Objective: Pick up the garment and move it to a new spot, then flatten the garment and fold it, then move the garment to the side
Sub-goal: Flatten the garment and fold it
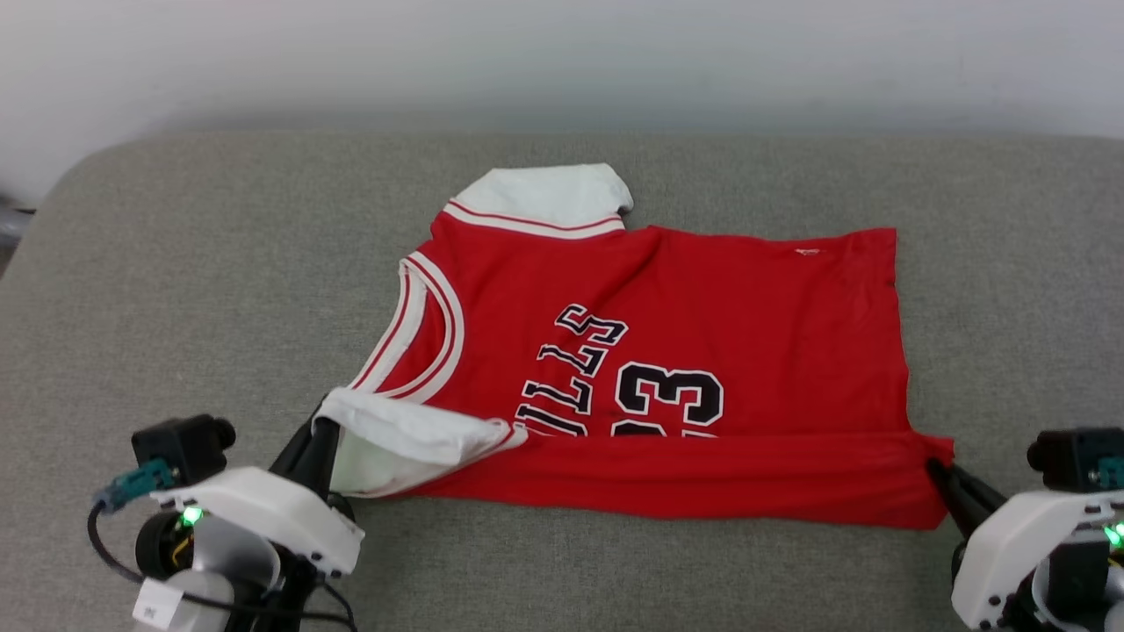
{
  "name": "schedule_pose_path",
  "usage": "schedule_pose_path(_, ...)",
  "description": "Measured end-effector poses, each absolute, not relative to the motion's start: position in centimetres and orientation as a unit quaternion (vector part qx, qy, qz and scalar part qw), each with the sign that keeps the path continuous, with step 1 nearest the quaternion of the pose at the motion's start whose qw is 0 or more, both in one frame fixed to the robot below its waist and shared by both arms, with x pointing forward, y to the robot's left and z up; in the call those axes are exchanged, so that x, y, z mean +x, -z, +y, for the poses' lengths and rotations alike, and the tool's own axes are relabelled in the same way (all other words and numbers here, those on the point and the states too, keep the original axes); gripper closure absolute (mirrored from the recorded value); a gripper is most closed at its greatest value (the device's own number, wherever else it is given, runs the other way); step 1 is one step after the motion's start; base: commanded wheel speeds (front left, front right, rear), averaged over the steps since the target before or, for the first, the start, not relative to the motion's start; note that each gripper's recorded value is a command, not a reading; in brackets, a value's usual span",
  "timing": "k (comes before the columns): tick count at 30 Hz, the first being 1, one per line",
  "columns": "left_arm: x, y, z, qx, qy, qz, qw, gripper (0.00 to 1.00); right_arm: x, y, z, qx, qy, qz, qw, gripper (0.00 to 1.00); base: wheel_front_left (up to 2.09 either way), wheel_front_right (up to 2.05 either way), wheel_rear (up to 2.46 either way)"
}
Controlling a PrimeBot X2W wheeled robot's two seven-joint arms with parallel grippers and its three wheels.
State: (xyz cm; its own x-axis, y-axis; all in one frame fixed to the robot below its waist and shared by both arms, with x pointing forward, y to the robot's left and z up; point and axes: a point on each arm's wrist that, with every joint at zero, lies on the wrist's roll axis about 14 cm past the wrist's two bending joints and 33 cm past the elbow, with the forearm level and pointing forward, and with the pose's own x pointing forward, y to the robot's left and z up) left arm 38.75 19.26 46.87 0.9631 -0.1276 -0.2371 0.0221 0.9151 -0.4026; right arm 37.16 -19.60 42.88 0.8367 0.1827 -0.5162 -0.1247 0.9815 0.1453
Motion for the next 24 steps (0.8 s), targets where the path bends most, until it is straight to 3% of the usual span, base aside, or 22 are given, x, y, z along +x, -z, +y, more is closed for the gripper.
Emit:
schedule_pose_path(8,44.1,-44.9,18.5,-0.196,0.046,0.14,0.969,1.0,41.0,-40.6,-19.0,0.043,-0.096,0.297,0.949,1.0,0.0,0.0,0.0)
schedule_pose_path(15,44.3,-40.4,17.9,-0.204,0.046,0.216,0.954,1.0,41.4,-38.3,-19.1,0.049,-0.094,0.319,0.942,0.99,0.0,0.0,0.0)
schedule_pose_path(17,44.0,-39.6,17.6,-0.21,0.05,0.234,0.948,1.0,41.2,-38.2,-18.9,0.054,-0.095,0.318,0.942,0.54,0.0,0.0,0.0)
schedule_pose_path(18,43.9,-39.5,17.5,-0.212,0.051,0.238,0.946,0.85,41.2,-38.3,-18.8,0.057,-0.096,0.314,0.943,0.07,0.0,0.0,0.0)
schedule_pose_path(19,43.8,-39.5,17.5,-0.213,0.051,0.239,0.946,0.6,41.1,-38.3,-18.7,0.06,-0.096,0.312,0.943,0.0,0.0,0.0,0.0)
schedule_pose_path(21,43.5,-39.4,17.6,-0.214,0.051,0.243,0.945,0.0,41.1,-39.0,-18.4,0.066,-0.098,0.291,0.949,0.0,0.0,0.0,0.0)
schedule_pose_path(24,43.2,-39.6,17.9,-0.213,0.046,0.242,0.945,0.0,41.7,-41.3,-18.3,0.076,-0.095,0.226,0.966,0.0,0.0,0.0,0.0)
